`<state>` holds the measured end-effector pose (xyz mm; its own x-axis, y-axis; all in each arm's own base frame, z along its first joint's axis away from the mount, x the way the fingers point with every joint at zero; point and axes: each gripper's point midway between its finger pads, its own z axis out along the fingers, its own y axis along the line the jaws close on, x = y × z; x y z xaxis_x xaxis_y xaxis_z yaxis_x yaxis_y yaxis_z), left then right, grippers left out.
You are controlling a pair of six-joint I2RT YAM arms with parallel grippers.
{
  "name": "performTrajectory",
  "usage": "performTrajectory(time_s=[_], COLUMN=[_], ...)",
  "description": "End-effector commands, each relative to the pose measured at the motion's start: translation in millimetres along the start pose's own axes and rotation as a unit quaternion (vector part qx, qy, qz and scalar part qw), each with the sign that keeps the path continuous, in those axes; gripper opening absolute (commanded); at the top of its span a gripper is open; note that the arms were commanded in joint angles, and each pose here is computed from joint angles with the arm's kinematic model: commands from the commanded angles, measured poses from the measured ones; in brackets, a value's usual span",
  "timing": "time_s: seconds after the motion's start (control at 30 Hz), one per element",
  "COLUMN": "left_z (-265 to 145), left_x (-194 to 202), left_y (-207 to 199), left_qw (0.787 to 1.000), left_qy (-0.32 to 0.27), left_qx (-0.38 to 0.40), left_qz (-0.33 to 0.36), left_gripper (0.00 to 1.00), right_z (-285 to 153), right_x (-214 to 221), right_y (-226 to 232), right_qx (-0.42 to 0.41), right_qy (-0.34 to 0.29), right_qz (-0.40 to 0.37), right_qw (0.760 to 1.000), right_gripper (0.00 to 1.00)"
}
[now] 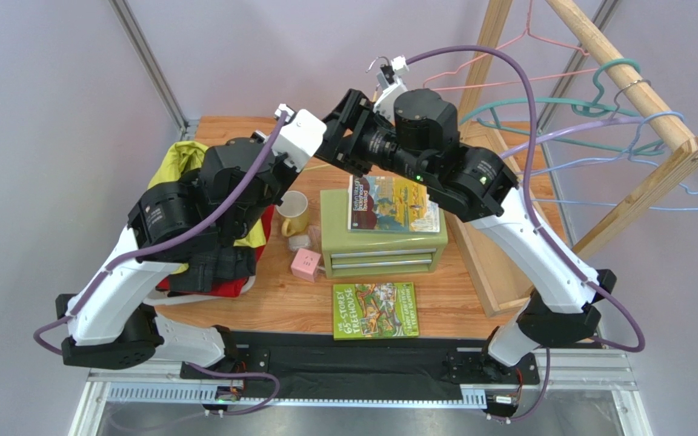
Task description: Remove the trousers from the hanger
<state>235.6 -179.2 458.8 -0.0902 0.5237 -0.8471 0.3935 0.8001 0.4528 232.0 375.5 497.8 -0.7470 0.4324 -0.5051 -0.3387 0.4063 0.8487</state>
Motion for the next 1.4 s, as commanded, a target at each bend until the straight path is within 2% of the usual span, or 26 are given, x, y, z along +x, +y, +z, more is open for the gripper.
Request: performTrajectory(time_s=[0.0,0.13,0.3,0.6,0.7,0.77,0.8,0.87,0.9,0.93,1.0,1.03,1.07,1.1,1.13,1.17,1.23,1.37], left_z=[-28,-33,-37,-39,-40,-39,-38,-37,-37,-36,-35,-34,-34,-36,-37,-40,-45,-61], left_x=[-16,-12,-12,-14,-15,-16,-15,-16,-16,-16,-17,-16,-15,-17,-16,-16,-19,-22], left_y=[33,36,40,39,40,40,39,38,37,36,35,35,34,37,38,39,42,58], left_qw=[0.995,0.994,0.994,0.994,0.994,0.994,0.994,0.995,0.995,0.995,0.995,0.995,0.996,0.995,0.994,0.994,0.992,0.987], left_qy=[-0.052,-0.056,-0.060,-0.066,-0.068,-0.068,-0.067,-0.066,-0.066,-0.065,-0.060,-0.056,-0.052,-0.055,-0.055,-0.055,-0.063,-0.078], left_qx=[-0.024,-0.024,-0.026,-0.016,-0.015,-0.015,-0.015,-0.014,-0.013,-0.012,-0.010,-0.013,-0.014,-0.016,-0.016,-0.015,-0.010,-0.016], left_qz=[-0.079,-0.090,-0.089,-0.085,-0.085,-0.085,-0.082,-0.080,-0.079,-0.077,-0.077,-0.078,-0.077,-0.084,-0.094,-0.098,-0.112,-0.139], left_gripper=[0.00,0.00,0.00,0.00,0.00,0.00,0.00,0.00,0.00,0.00,0.00,0.03,0.11,0.21,0.40,0.47,0.58,0.60], right_z=[0,5,23,40,43,48,50,53,55,54,57,56,55,54,54,55,52,40], right_x=[-31,-35,-32,-21,-15,-10,-8,-5,-4,-5,-5,-6,-9,-12,-20,-23,-44,-81], right_y=[21,22,29,47,47,45,44,44,43,44,43,45,45,46,44,42,41,34], right_qx=[-0.009,-0.004,-0.009,-0.034,-0.027,-0.024,-0.023,-0.023,-0.021,-0.022,-0.021,-0.023,-0.022,-0.024,-0.025,-0.026,-0.036,-0.047], right_qy=[-0.102,-0.129,-0.132,-0.125,-0.120,-0.116,-0.114,-0.111,-0.110,-0.110,-0.112,-0.113,-0.118,-0.123,-0.129,-0.128,-0.145,-0.195], right_qz=[0.016,0.032,0.034,0.036,0.035,0.041,0.042,0.049,0.051,0.055,0.066,0.072,0.075,0.085,0.092,0.099,0.127,0.166], right_qw=[0.995,0.991,0.991,0.991,0.992,0.992,0.992,0.992,0.992,0.992,0.991,0.991,0.990,0.989,0.987,0.986,0.981,0.965], right_gripper=[0.62,0.57,0.48,0.48,0.44,0.38,0.29,0.20,0.09,0.04,0.00,0.00,0.00,0.00,0.00,0.00,0.00,0.00])
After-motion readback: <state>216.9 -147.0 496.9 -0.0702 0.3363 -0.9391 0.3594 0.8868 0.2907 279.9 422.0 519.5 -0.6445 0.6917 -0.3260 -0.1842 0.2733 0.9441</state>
